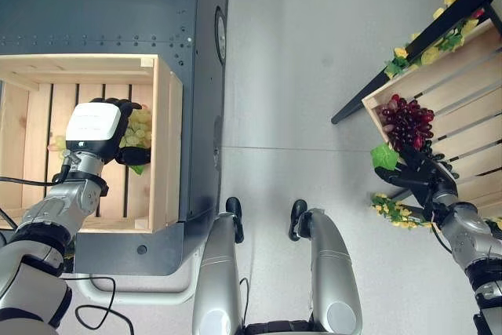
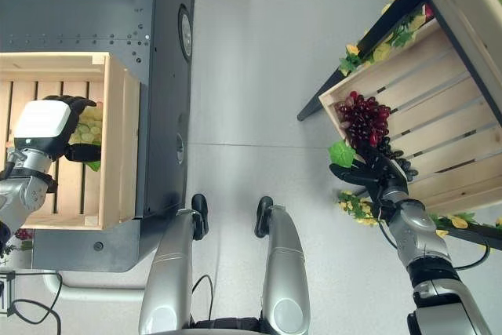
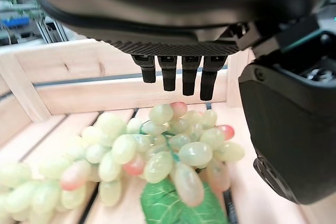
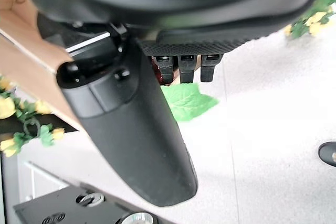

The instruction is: Pick up the fruits from the basket on one side to the basket on the other side

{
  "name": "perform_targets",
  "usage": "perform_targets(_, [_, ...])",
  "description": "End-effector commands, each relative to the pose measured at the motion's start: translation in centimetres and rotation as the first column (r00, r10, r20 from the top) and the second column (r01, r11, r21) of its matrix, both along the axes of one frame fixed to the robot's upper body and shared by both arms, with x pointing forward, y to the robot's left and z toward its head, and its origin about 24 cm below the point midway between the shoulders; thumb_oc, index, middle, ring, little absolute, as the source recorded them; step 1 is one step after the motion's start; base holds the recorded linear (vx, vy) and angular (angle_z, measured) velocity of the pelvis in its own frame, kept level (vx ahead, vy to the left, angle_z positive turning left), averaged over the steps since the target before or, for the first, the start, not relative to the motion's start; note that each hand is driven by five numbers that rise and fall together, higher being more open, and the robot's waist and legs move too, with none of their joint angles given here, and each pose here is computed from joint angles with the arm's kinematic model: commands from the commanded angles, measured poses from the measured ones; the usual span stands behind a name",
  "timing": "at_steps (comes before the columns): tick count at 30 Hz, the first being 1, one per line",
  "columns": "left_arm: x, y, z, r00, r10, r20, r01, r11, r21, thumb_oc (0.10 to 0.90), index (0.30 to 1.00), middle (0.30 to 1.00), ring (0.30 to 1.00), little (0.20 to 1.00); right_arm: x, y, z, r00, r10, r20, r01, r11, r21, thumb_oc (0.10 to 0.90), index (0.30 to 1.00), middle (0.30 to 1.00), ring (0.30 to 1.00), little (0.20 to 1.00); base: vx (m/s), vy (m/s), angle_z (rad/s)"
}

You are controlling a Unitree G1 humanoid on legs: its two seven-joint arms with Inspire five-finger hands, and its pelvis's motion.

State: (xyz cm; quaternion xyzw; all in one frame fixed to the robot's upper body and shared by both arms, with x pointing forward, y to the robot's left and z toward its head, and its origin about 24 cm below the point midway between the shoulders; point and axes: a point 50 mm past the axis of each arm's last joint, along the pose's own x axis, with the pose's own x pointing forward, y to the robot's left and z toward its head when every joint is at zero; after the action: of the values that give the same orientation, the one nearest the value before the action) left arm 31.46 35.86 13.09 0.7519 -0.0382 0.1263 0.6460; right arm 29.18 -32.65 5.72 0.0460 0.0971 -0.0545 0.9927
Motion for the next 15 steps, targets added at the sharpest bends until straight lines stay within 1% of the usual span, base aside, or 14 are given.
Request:
perform_targets(1, [-0.1,2.0,5.5,0.980,0.062,0.189,-0.085,0.989,0.118,0.800,0.900,0.900,0.900,0.900,2.4,4.7,5.0,0.934,0.247,0.257,-0.260,0.966,0.014,0.800,0.900,0.900,0.900,0.900,0.00,0.000,0.00])
perform_targets(6, [0.0,2.9,6.4,0.972,0.147,0.186,-0.176,0.973,0.148,0.800,0.900,0.900,0.900,0.900,2.5,5.3,5.1,0.926,0.263,0.269,-0.282,0.959,0.032,0.800,0.900,0.900,0.900,0.900,0.00,-0.004,0.02])
perform_targets(10, [-0.5,3.9,7.0,0.958,0.213,0.193,-0.246,0.955,0.168,0.800,0.900,0.900,0.900,0.900,2.2,5.2,4.9,0.925,0.268,0.270,-0.291,0.956,0.049,0.800,0.900,0.900,0.900,0.900,-0.01,-0.012,0.08])
perform_targets(15, [-0.8,4.9,7.4,0.939,0.283,0.195,-0.315,0.936,0.160,0.800,0.900,0.900,0.900,0.900,2.0,5.3,4.4,0.923,0.276,0.267,-0.303,0.951,0.064,0.800,0.900,0.900,0.900,0.900,0.01,0.000,0.04])
